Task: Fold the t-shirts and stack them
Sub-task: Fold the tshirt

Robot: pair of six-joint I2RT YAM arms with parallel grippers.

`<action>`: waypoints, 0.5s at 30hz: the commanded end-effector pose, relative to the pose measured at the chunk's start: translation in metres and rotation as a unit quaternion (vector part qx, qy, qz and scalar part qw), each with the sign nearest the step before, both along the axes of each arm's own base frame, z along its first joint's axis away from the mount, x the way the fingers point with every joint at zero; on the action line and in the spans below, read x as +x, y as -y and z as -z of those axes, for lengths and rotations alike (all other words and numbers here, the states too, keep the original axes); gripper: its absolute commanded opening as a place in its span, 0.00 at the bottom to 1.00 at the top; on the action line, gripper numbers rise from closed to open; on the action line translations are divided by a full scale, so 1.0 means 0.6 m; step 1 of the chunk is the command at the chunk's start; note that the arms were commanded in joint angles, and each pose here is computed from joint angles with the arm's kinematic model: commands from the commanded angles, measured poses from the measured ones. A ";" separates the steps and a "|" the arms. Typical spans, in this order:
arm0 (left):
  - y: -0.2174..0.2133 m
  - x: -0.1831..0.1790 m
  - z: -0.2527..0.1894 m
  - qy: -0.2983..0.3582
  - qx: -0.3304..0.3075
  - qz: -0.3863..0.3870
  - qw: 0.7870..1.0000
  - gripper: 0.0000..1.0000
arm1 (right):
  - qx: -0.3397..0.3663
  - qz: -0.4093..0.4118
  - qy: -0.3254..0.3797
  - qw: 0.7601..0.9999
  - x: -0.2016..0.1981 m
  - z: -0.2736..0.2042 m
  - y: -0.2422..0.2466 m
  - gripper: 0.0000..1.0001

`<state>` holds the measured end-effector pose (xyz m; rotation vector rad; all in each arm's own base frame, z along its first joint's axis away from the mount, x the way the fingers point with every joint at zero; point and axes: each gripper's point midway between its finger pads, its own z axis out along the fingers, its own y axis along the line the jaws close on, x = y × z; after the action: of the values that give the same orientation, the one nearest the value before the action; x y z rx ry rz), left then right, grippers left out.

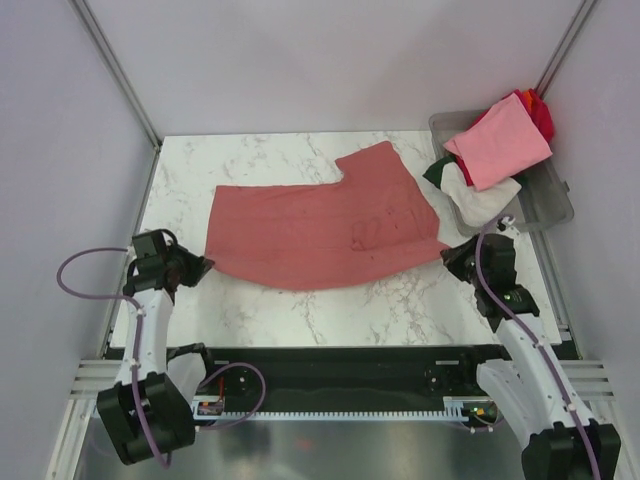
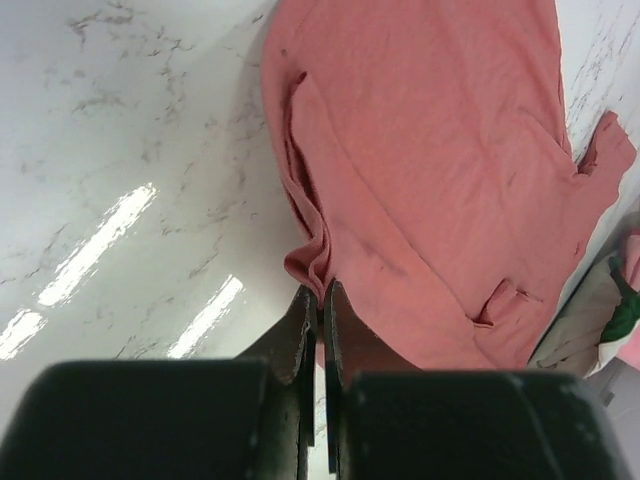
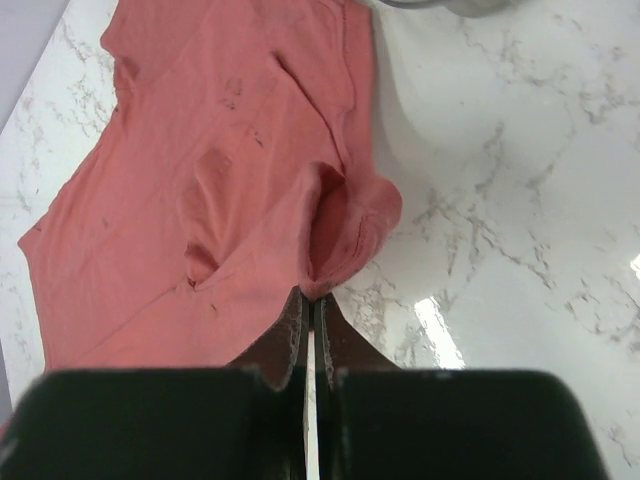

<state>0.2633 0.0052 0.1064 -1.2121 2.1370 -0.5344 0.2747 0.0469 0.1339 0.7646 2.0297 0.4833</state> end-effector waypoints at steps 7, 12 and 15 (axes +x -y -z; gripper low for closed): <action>-0.021 -0.079 0.045 -0.034 0.030 -0.078 0.996 0.02 | 0.027 0.086 -0.039 0.995 -0.065 0.066 0.031 0.06; -0.012 -0.092 0.046 -0.021 0.014 -0.092 0.995 0.25 | 0.015 0.125 -0.036 0.991 -0.083 0.060 0.055 0.15; -0.012 -0.094 0.031 -0.012 0.016 -0.097 0.995 0.88 | -0.004 0.153 -0.017 0.988 -0.090 0.030 0.077 0.68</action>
<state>0.2056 0.0069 0.0768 -1.3593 2.0753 -0.4136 0.2239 0.0224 0.0930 1.0115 1.9953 0.3833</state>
